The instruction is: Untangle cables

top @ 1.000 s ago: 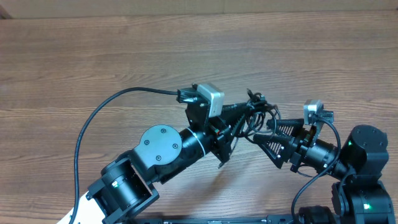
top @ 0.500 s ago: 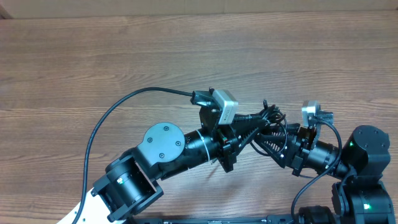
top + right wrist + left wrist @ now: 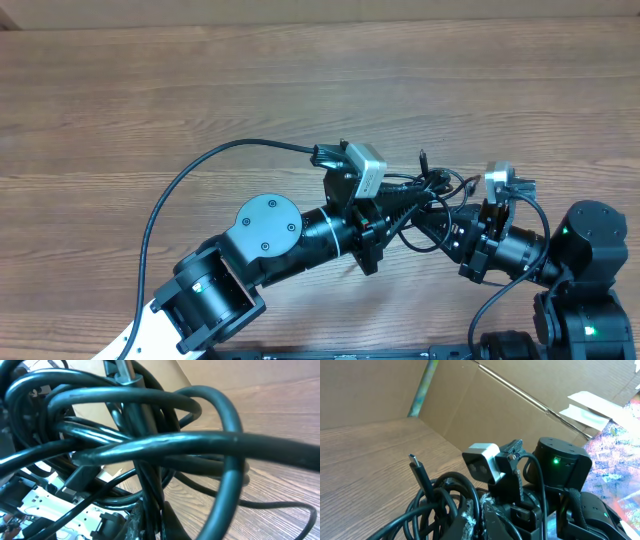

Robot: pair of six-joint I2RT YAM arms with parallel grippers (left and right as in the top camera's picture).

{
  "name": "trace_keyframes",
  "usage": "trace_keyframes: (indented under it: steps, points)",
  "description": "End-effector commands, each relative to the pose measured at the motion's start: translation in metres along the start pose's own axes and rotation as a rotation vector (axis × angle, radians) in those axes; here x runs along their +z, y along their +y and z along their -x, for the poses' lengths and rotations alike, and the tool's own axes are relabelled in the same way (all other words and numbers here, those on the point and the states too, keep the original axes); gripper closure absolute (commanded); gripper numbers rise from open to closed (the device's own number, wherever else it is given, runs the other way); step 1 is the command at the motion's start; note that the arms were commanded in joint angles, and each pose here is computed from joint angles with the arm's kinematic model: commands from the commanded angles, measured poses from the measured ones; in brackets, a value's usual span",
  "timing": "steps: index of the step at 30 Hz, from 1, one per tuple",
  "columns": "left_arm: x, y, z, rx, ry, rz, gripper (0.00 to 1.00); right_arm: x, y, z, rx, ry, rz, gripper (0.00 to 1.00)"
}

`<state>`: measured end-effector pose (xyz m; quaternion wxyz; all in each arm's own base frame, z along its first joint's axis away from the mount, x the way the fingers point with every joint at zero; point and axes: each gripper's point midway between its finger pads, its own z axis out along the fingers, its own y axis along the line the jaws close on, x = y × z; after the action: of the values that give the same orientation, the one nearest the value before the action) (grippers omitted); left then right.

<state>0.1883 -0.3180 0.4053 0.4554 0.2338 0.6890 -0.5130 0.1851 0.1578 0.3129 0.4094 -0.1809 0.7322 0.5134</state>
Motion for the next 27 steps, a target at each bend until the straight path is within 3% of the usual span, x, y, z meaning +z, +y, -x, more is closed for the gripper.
trace_keyframes:
  steps: [1,2,4,5,6,9,14,20,27]
  points:
    - [0.001,0.010,0.004,0.006,-0.016,0.055,0.91,-0.002,0.011,0.007,-0.040,-0.008,0.025,0.96]
    - [0.001,0.011,0.004,0.005,-0.014,0.060,0.89,-0.002,0.009,0.007,-0.036,-0.010,0.016,0.96]
    - [0.001,0.014,0.002,0.027,-0.008,0.071,0.71,-0.002,0.002,0.007,-0.020,-0.016,-0.022,0.96]
    - [0.001,0.016,-0.001,0.061,0.005,0.080,0.54,-0.002,0.000,0.006,-0.013,-0.016,-0.031,0.96]
    - [0.001,0.018,-0.002,0.073,0.010,0.088,0.44,-0.002,0.001,0.006,-0.013,-0.016,-0.030,0.96]
    - [-0.001,0.032,-0.009,0.105,0.039,0.159,0.30,-0.002,-0.001,0.007,-0.012,-0.019,-0.040,0.96]
    - [-0.015,0.076,-0.021,0.114,0.076,0.393,0.17,-0.003,-0.008,0.007,0.000,-0.027,-0.076,0.96]
    - [-0.027,0.100,-0.031,0.039,0.099,0.517,0.06,-0.003,-0.016,0.008,0.012,-0.038,-0.122,0.96]
    - [-0.042,0.124,-0.042,-0.025,0.145,0.608,0.06,-0.007,-0.036,0.005,0.054,-0.049,-0.232,0.96]
